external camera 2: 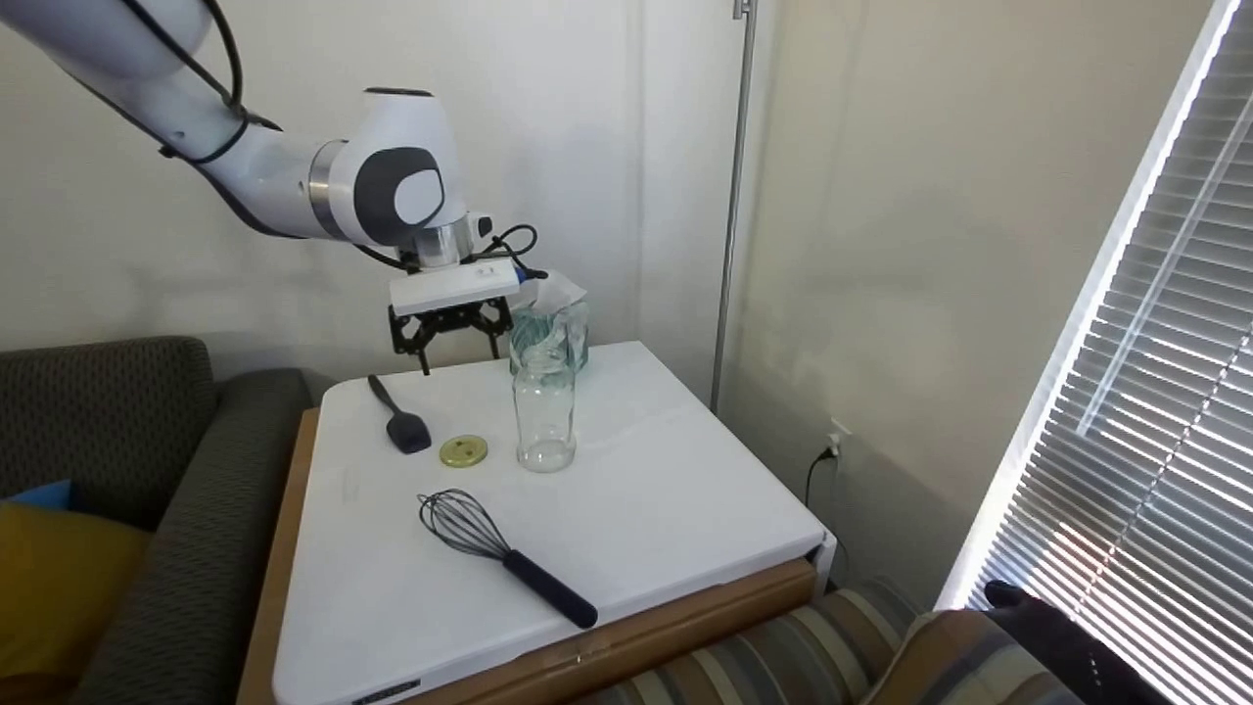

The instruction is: Put the lid on top of the glass jar

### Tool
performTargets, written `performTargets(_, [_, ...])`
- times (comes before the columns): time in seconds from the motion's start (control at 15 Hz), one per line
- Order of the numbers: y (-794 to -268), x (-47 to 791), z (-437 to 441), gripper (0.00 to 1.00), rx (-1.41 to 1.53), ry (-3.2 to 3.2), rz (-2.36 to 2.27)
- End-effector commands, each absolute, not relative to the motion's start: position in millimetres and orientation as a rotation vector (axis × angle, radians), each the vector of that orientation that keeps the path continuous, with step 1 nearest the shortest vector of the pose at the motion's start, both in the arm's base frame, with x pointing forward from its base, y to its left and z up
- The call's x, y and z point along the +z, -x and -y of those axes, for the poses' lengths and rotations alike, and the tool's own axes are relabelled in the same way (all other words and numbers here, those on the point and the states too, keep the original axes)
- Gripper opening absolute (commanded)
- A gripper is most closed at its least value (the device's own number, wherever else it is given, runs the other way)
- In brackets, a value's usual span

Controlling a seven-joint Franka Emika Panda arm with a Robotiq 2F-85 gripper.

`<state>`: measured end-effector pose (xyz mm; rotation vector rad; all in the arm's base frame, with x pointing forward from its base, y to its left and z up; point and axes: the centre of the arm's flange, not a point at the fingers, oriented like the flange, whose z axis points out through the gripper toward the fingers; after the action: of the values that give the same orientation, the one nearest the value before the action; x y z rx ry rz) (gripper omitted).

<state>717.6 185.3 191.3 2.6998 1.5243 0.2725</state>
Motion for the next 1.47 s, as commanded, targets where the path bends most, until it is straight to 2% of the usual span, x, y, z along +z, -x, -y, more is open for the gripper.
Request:
performTargets(0.0, [-731, 175, -194, 1.0, 0.243, -2.69, -1.569])
performTargets(1.4, [-693, 106, -216, 1.0, 0.14, -2.64, -1.562])
